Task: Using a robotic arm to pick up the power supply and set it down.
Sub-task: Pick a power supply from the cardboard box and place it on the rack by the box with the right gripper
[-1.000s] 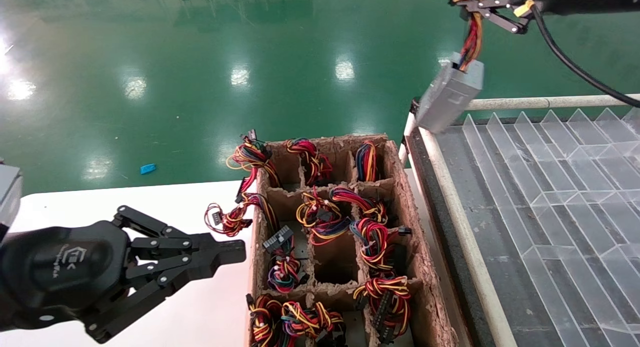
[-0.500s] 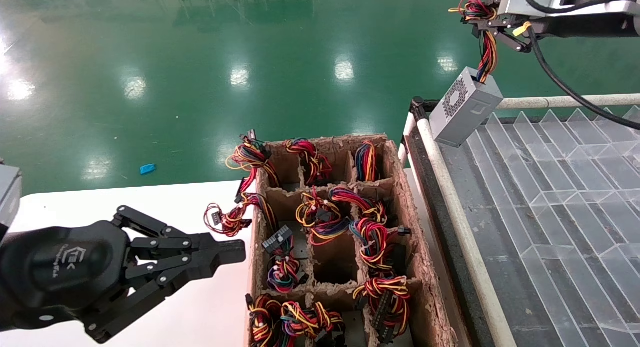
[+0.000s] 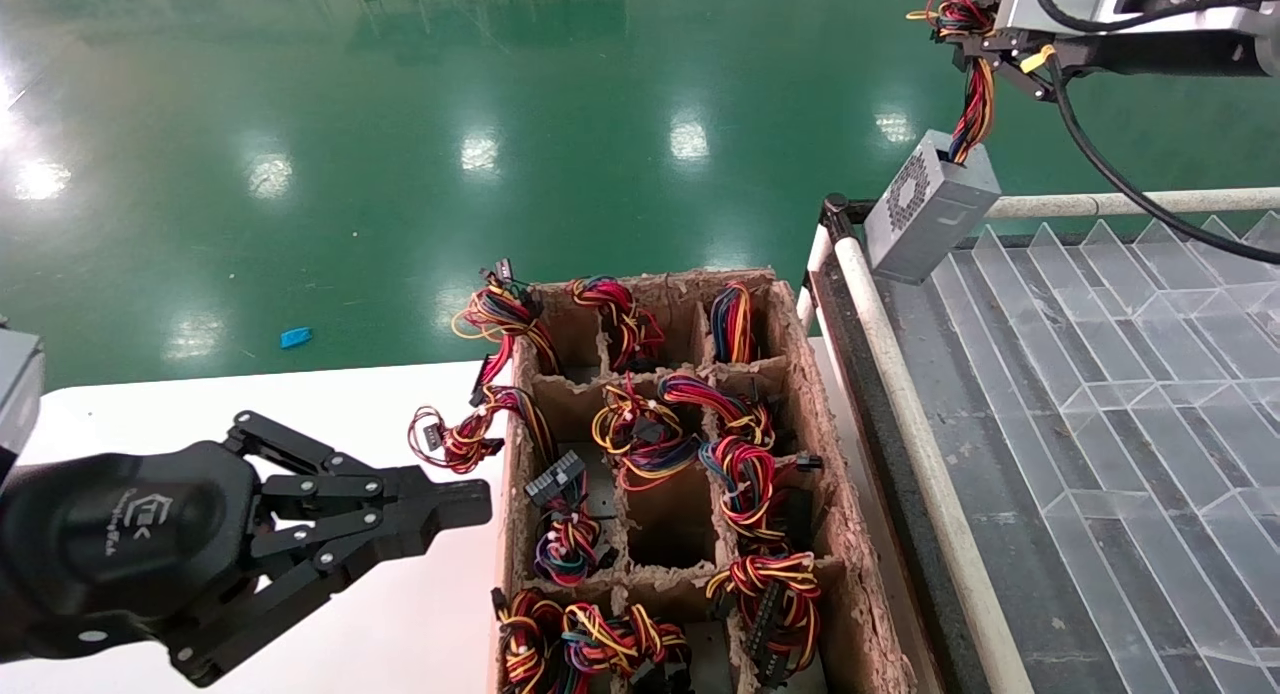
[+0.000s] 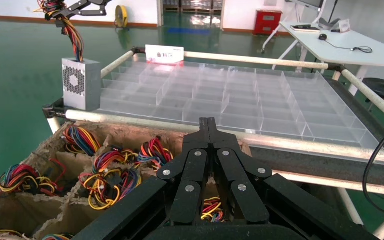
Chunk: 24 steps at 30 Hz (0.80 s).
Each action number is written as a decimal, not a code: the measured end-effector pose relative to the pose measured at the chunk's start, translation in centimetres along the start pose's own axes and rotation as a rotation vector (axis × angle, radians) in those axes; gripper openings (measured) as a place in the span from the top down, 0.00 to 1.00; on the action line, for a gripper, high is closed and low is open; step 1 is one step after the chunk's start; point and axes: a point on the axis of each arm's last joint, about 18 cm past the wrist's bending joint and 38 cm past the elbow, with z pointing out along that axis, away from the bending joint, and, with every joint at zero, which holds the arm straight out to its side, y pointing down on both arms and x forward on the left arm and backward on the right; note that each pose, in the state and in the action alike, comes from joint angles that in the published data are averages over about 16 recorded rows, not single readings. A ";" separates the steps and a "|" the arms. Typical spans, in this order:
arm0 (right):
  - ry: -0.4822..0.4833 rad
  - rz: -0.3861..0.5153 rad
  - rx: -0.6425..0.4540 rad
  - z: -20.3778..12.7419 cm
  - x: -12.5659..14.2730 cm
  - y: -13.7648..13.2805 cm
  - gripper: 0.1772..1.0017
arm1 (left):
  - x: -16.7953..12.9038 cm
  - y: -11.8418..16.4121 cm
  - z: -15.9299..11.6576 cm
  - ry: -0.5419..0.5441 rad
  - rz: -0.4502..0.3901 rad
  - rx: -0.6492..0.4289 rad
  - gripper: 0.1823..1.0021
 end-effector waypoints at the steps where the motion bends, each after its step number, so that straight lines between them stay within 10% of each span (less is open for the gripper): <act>1: -0.001 0.000 0.000 0.1 -0.1 0.0 0.87 | 0.0 0.0 0.0 0.000 0.000 0.000 0.99; 24: -0.032 0.007 0.018 3.9 -3.2 -2.1 0.87 | 0.0 0.0 0.0 0.000 0.000 0.000 0.99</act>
